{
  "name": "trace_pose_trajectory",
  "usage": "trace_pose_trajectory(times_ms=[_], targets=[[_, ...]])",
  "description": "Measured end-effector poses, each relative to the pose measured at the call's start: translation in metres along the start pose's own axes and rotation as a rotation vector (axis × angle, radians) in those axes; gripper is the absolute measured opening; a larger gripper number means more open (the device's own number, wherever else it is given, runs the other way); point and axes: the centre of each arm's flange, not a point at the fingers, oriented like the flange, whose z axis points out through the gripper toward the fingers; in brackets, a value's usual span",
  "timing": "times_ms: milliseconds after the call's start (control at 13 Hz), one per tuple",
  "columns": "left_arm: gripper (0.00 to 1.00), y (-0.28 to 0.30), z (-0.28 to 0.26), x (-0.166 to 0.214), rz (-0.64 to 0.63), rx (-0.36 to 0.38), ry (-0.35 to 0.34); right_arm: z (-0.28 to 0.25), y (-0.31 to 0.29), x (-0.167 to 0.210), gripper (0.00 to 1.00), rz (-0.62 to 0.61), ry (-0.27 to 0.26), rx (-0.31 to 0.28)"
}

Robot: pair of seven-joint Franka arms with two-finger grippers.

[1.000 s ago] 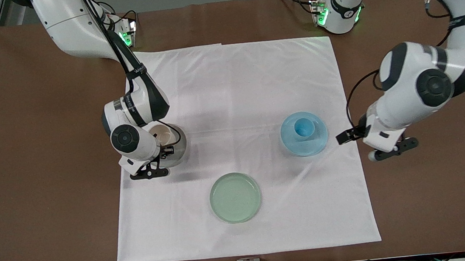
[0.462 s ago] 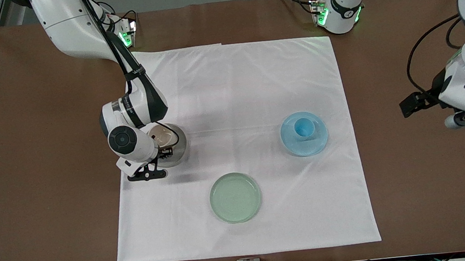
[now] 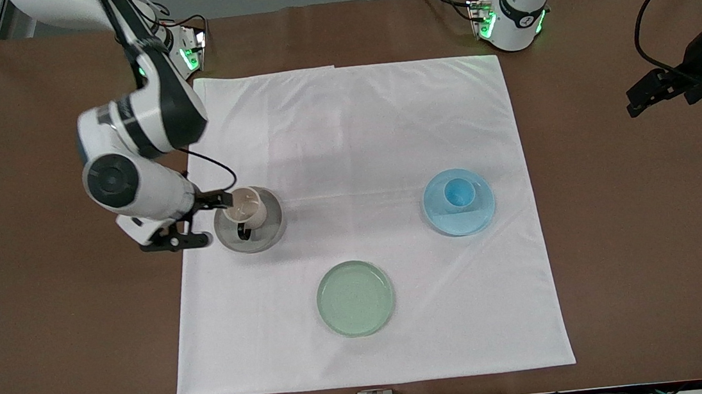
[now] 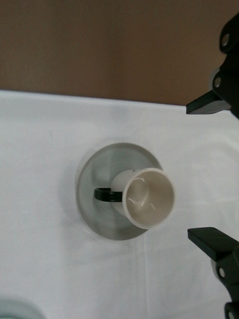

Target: Place blue cup in blue plate and white mug in gray plate

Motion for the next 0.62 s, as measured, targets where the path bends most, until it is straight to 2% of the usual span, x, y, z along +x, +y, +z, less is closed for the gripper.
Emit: trace_pose_trajectory(times_ms=[231, 615], targets=[[1.00, -0.003, -0.001, -0.021, 0.010, -0.001, -0.006, -0.077, 0.092, -0.044, 1.00, 0.047, -0.007, 0.022], [1.00, 0.019, 0.001, -0.031, 0.053, 0.006, -0.012, -0.086, 0.228, -0.057, 1.00, 0.039, 0.002, 0.081]])
